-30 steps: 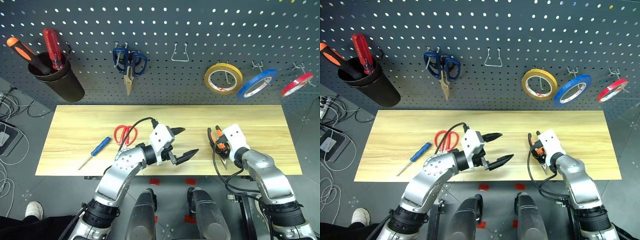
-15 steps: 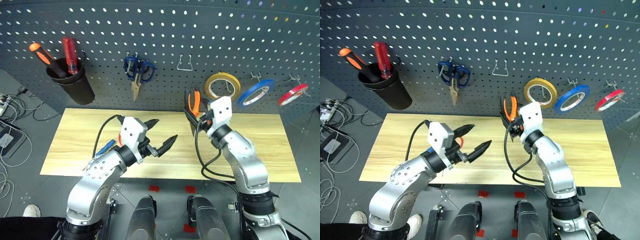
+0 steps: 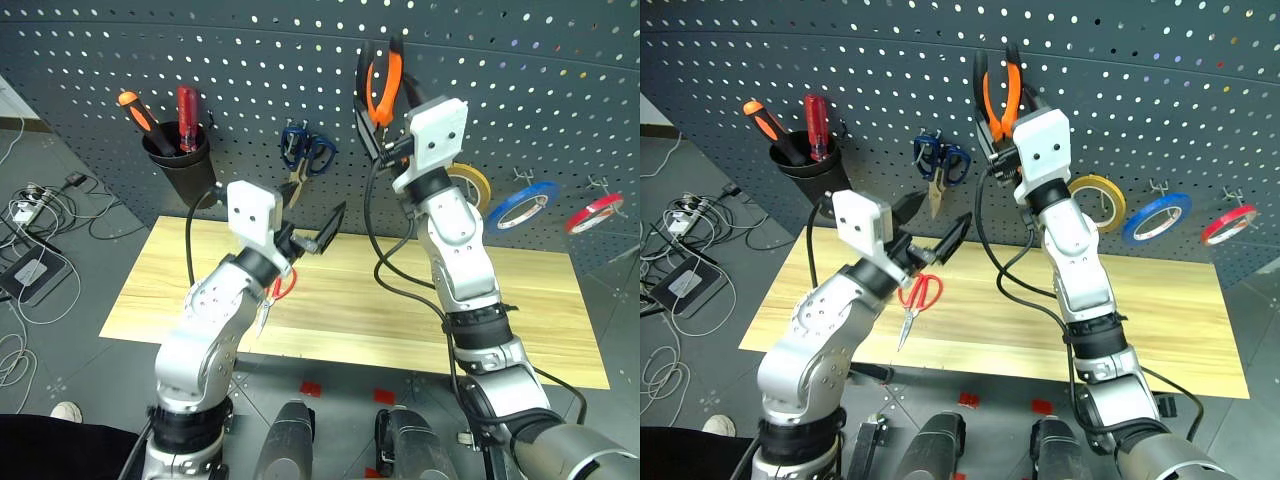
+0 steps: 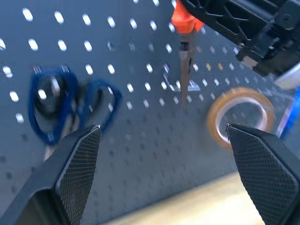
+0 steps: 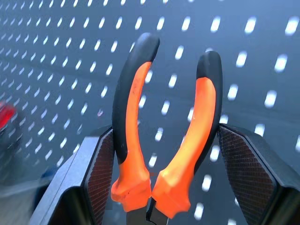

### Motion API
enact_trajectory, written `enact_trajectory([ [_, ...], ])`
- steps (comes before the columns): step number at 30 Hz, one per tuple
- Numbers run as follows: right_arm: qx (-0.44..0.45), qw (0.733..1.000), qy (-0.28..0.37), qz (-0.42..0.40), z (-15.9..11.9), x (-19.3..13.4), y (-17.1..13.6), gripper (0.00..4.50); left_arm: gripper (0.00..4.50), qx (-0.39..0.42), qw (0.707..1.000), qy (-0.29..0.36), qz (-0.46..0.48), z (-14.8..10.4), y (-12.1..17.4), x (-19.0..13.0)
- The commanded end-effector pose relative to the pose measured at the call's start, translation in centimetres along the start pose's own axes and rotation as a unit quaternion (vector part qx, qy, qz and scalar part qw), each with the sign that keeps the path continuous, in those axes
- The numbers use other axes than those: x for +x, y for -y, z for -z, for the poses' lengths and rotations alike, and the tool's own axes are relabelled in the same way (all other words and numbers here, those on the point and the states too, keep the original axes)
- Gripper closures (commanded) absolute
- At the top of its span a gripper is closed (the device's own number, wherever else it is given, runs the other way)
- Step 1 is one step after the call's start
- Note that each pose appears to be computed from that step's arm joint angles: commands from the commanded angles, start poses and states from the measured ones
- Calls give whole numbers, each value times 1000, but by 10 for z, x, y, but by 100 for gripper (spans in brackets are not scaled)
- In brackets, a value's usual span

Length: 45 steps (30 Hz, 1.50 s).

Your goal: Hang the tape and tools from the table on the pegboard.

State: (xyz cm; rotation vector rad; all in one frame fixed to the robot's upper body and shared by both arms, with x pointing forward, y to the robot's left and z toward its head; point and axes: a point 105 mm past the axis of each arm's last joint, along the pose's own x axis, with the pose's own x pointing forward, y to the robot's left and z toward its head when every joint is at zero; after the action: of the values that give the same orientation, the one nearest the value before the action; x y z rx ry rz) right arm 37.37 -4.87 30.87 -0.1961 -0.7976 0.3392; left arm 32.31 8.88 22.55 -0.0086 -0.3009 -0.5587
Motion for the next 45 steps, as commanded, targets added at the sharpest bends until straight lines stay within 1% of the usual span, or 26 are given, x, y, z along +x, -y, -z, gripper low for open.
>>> enact_trajectory([
  [1, -32, 997, 57, 40, -16, 10, 11, 134, 0, 13, 999, 25, 18, -7, 6, 13],
  [8, -51, 995, 56, 65, -2, 12, 13, 134, 0, 23, 998, 42, 41, -12, 9, 32],
  [13, -56, 993, 57, 81, 1, 12, 16, 134, 0, 25, 997, 48, 55, -16, 13, 36],
  [17, -50, 993, 61, 88, -1, 14, 16, 134, 0, 28, 997, 48, 58, -16, 12, 35],
  [24, -40, 992, 76, 97, -9, 27, 19, 134, 0, 30, 996, 51, 60, -19, 14, 37],
  [27, -36, 992, 62, 101, -1, 26, 19, 134, 0, 29, 996, 51, 61, -19, 16, 36],
  [36, -36, 995, 4, 97, 36, 6, 12, 134, 0, 34, 997, 44, 54, -18, 12, 32],
  [41, -44, 994, -8, 101, 43, 4, 16, 134, 0, 36, 997, 43, 53, -18, 12, 32],
  [43, -45, 994, -7, 103, 42, 4, 19, 65, 0, 35, 997, 42, 52, -17, 11, 31],
  [45, -45, 994, -7, 103, 42, 4, 20, 12, 0, 35, 997, 42, 52, -17, 11, 31],
])
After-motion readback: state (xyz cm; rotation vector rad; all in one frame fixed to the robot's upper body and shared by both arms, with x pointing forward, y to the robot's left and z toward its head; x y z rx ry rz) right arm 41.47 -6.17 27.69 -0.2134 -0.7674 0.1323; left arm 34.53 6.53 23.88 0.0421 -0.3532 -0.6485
